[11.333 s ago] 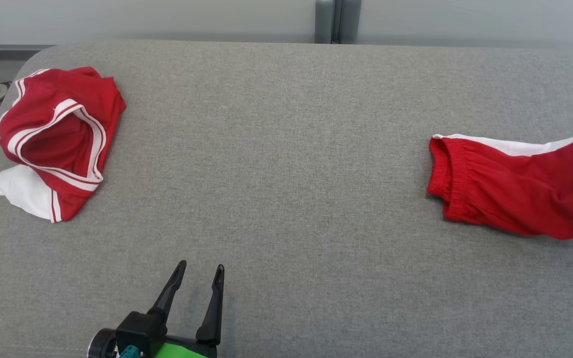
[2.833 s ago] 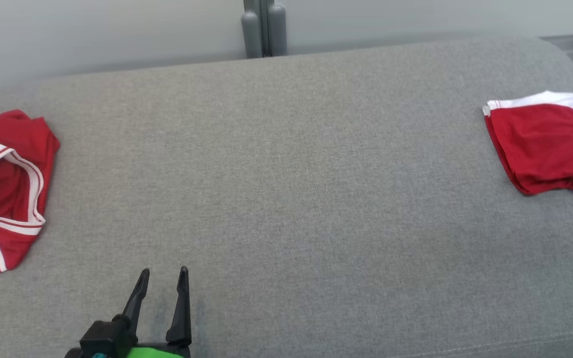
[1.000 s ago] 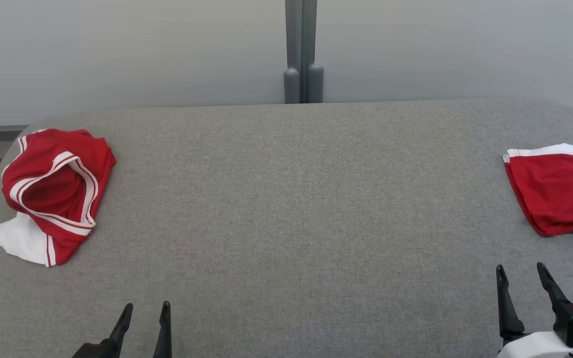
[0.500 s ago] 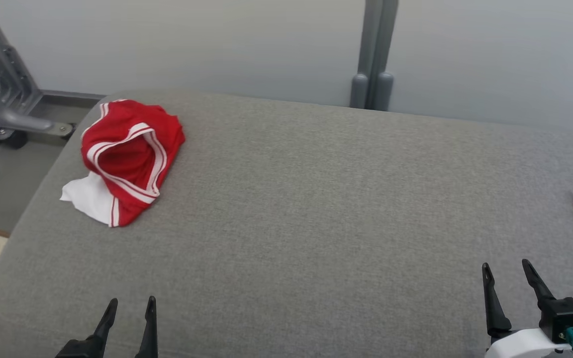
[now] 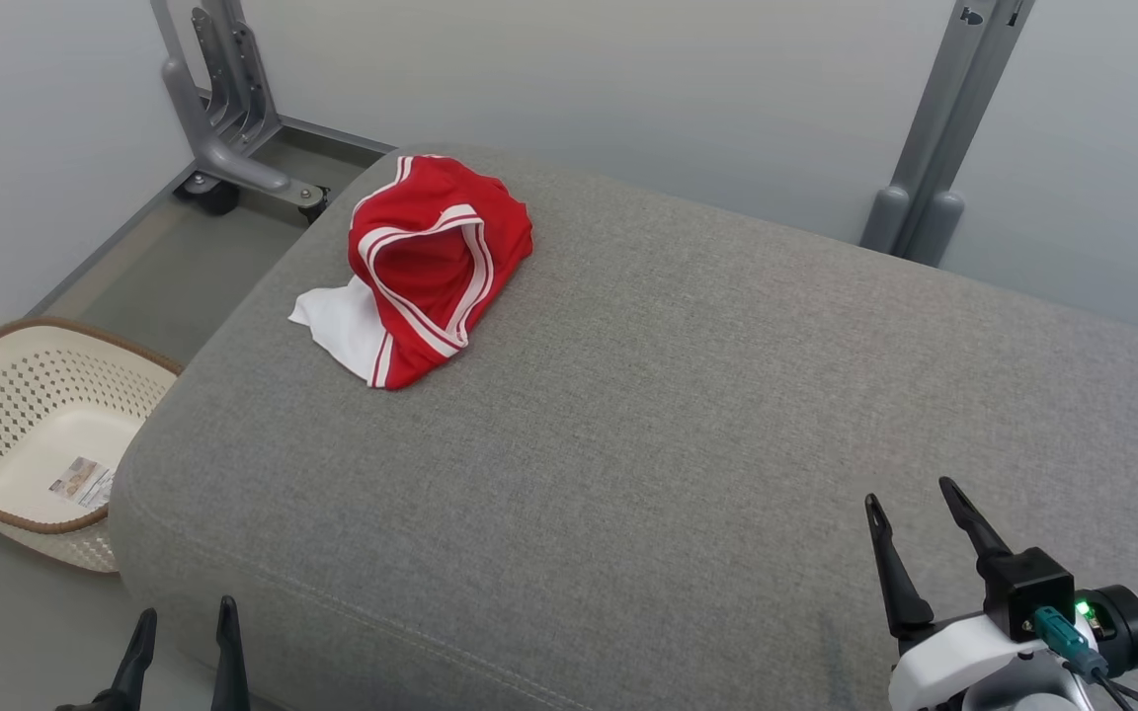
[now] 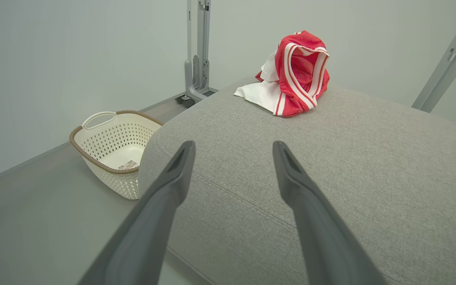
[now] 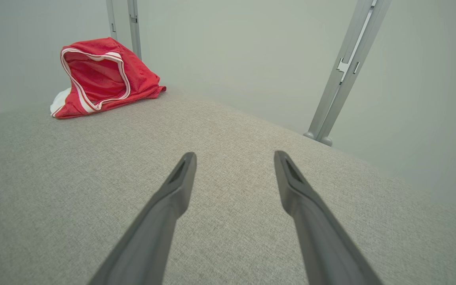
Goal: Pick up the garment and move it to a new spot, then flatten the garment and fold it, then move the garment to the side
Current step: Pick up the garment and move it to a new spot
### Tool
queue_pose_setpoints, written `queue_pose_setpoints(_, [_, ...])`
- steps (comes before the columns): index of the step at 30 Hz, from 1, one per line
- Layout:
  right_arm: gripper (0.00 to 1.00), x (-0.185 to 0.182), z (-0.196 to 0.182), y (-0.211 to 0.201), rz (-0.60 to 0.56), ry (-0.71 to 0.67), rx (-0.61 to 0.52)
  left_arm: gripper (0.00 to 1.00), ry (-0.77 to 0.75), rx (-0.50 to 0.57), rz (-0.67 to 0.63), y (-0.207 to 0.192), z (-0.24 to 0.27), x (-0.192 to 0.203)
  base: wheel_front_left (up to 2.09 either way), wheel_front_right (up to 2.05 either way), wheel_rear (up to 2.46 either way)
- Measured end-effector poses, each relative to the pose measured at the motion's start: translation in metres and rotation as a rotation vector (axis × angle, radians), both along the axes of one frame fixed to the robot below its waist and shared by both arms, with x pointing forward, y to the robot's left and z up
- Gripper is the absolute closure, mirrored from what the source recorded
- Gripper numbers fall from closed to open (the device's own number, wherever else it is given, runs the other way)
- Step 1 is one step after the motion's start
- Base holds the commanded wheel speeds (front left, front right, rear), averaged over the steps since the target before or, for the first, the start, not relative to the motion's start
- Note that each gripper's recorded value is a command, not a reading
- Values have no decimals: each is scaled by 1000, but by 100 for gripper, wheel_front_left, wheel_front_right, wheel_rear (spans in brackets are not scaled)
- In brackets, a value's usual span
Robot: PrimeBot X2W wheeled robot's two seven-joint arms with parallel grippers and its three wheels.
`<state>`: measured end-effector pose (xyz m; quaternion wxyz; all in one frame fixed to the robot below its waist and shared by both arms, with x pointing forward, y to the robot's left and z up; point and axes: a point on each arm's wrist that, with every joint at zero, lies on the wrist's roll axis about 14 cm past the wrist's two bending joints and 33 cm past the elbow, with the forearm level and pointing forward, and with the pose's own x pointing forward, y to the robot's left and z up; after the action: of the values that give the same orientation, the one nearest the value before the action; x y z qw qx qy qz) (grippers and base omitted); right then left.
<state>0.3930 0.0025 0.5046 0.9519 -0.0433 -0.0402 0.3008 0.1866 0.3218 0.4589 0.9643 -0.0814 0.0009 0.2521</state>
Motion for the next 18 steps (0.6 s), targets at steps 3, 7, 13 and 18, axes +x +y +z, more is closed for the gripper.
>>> queue_pose_setpoints(3, [0, 0, -1, 5, 16, 4, -2, 0, -12, 4, 17, 3, 4, -3, 0, 0, 0])
queue_pose_setpoints(7, [0, 0, -9, -5, -3, 22, -13, 0, -38, 0, -10, -2, 11, 9, 0, 0, 0])
queue_pose_setpoints(13, [0, 16, -5, -18, -17, -19, -42, 0, -124, -22, -82, 5, 46, 67, 0, 0, 0])
queue_pose_setpoints(18, [0, 51, 13, -13, 16, -111, -57, 0, -139, 22, -124, 30, 89, 131, 0, 0, 0])
